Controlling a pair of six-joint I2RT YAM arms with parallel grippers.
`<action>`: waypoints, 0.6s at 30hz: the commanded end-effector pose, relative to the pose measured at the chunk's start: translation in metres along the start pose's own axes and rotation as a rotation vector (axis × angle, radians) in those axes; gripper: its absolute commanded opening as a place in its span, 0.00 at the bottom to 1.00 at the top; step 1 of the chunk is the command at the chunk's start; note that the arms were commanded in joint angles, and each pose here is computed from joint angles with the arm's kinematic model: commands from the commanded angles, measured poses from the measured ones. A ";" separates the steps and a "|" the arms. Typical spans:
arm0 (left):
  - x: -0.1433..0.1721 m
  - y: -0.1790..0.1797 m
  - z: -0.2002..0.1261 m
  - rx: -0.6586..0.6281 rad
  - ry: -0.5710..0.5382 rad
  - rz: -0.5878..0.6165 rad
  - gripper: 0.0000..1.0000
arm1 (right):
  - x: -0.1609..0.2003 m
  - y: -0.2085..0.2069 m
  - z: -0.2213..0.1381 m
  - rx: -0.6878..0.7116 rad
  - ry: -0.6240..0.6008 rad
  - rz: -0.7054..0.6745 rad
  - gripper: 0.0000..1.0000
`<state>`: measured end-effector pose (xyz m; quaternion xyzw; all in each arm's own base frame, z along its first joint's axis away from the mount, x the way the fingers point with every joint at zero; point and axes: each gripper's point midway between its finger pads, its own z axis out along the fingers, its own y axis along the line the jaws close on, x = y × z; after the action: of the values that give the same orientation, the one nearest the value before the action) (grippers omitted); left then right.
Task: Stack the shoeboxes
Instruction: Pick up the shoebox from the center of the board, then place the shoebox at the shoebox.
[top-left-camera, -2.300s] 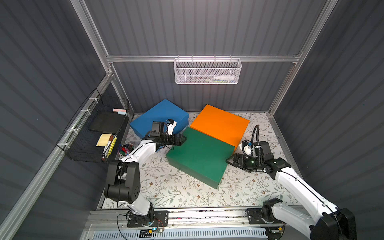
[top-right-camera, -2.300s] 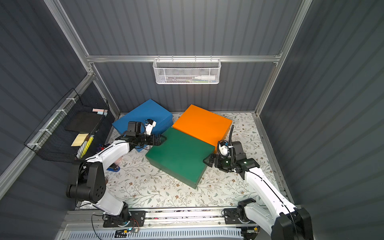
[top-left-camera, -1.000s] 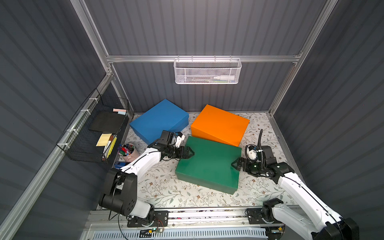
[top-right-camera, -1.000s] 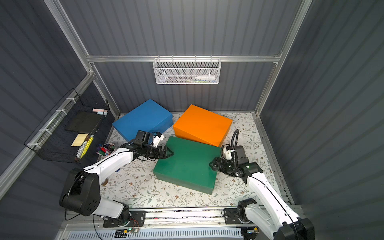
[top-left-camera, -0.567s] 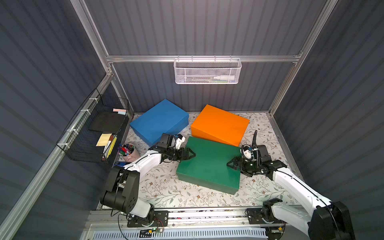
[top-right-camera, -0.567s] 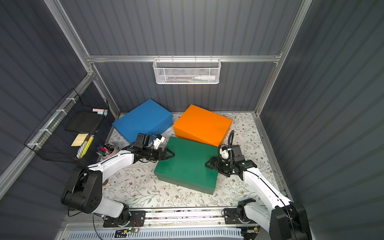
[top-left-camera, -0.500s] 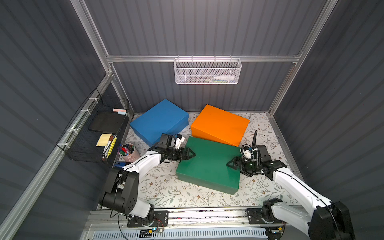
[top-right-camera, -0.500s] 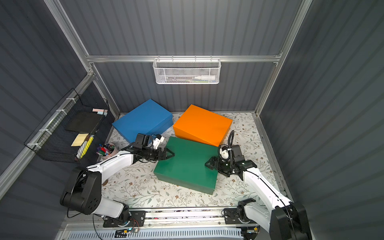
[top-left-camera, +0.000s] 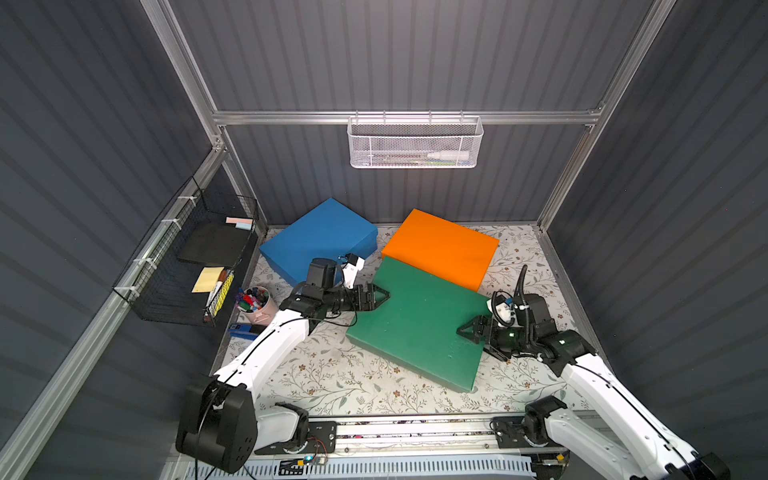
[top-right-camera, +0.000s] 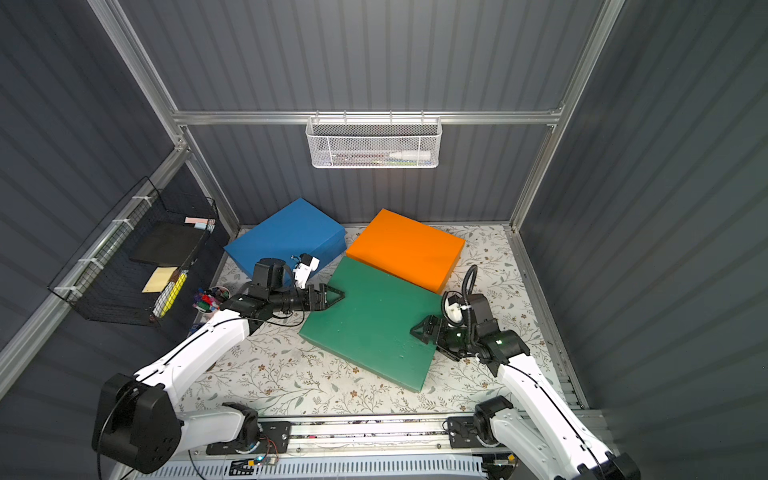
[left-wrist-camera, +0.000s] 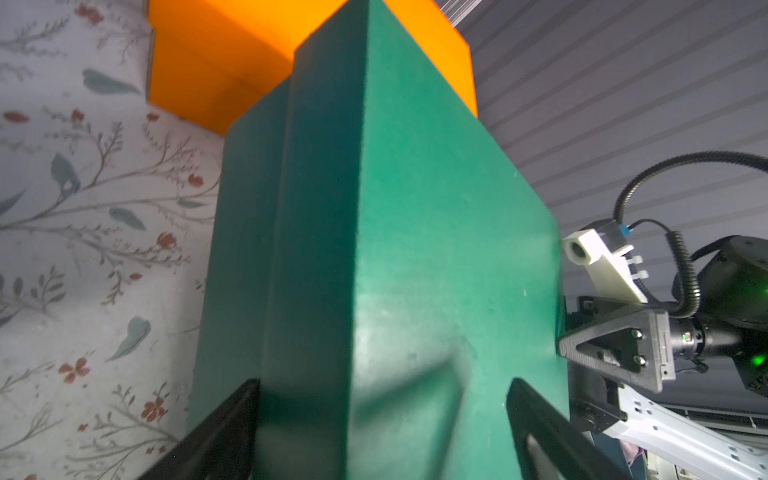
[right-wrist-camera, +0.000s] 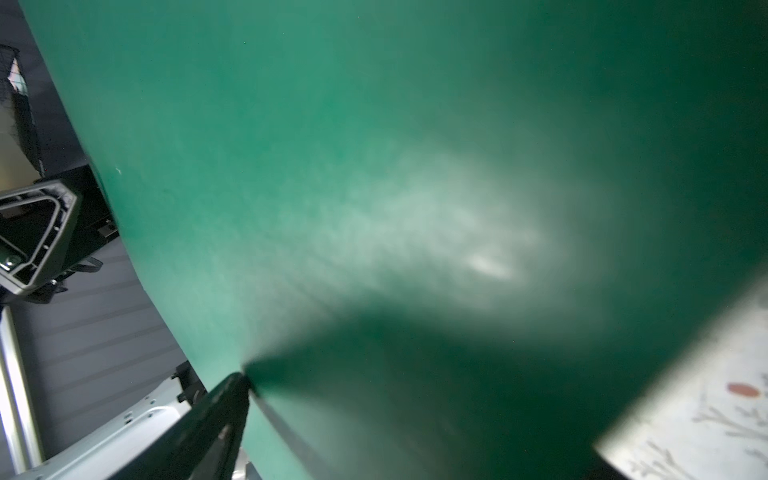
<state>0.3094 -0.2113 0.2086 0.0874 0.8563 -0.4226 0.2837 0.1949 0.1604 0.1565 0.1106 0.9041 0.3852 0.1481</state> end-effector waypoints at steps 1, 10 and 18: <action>-0.005 -0.057 -0.010 0.145 0.030 0.042 0.92 | -0.012 0.054 -0.027 -0.147 -0.056 -0.067 0.91; -0.062 -0.094 -0.015 0.193 -0.041 0.146 0.92 | -0.044 0.094 -0.067 -0.155 -0.210 -0.117 0.91; -0.115 -0.098 0.024 0.228 -0.046 0.191 0.93 | -0.096 0.105 -0.078 -0.121 -0.295 -0.068 0.91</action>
<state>0.3905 -0.2470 0.3180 0.1352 0.8065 -0.4387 0.3725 0.2440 0.1403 0.2721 0.1447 0.8759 0.3712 0.2721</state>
